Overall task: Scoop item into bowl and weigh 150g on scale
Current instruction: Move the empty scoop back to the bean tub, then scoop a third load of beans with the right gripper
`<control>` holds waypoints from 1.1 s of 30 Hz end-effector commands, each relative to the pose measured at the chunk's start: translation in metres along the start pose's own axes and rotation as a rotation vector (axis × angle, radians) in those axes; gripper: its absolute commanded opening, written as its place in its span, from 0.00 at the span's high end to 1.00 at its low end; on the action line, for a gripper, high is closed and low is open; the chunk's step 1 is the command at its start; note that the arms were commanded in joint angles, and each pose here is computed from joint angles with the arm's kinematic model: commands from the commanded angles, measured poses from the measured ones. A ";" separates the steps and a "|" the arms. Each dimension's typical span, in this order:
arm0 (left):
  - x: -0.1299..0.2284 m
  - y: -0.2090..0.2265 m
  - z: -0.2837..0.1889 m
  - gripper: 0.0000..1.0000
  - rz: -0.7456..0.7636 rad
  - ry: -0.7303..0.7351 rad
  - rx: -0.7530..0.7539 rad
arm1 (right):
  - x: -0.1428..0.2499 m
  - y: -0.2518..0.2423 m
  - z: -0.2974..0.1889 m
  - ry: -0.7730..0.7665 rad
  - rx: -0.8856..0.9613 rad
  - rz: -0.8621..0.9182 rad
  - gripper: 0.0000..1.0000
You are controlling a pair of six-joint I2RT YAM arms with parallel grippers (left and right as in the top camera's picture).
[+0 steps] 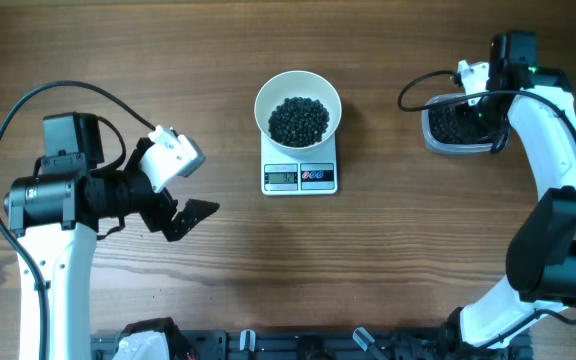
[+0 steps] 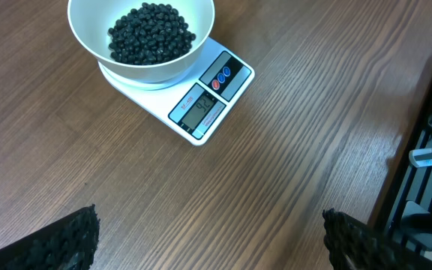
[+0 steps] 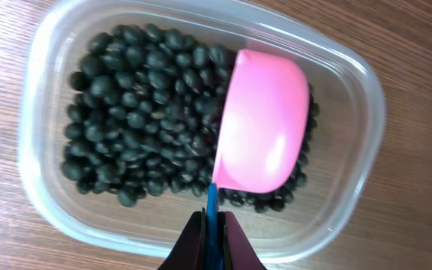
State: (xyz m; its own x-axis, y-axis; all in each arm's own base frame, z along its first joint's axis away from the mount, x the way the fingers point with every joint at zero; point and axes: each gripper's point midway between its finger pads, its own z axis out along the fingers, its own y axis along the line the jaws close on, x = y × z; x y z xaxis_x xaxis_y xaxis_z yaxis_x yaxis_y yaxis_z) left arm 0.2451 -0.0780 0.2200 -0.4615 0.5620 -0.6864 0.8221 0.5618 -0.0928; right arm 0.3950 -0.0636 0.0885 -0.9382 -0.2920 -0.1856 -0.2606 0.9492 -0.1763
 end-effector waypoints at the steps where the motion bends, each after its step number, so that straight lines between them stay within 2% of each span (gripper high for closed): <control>1: -0.004 0.000 -0.003 0.00 0.033 -0.008 -0.011 | 0.000 0.027 0.017 -0.003 -0.161 -0.009 0.96; 8: -0.003 0.000 -0.003 0.00 0.033 -0.008 -0.012 | -0.006 0.044 0.009 -0.082 -0.367 0.060 0.96; 13: -0.004 0.000 -0.003 0.00 0.034 -0.008 -0.012 | 0.006 0.036 0.005 -0.080 -0.444 0.139 0.96; 21: -0.004 0.000 -0.003 0.00 0.033 -0.008 -0.011 | 0.012 0.016 -0.008 -0.171 -0.604 0.297 0.96; 29: -0.004 0.000 -0.003 0.00 0.033 -0.008 -0.011 | 0.012 0.031 0.009 -0.151 -0.798 0.403 0.96; 33: -0.004 0.000 -0.003 0.00 0.033 -0.008 -0.011 | 0.014 0.023 0.008 -0.162 -0.810 0.454 0.96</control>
State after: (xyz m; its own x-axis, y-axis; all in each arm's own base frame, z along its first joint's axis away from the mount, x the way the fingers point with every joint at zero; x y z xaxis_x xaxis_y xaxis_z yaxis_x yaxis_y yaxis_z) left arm 0.2451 -0.0780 0.2200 -0.4615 0.5620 -0.6864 0.8221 0.5618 -0.0928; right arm 0.3787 -0.0604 0.0833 -0.9547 0.1289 -0.2681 -0.0517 0.8156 0.5763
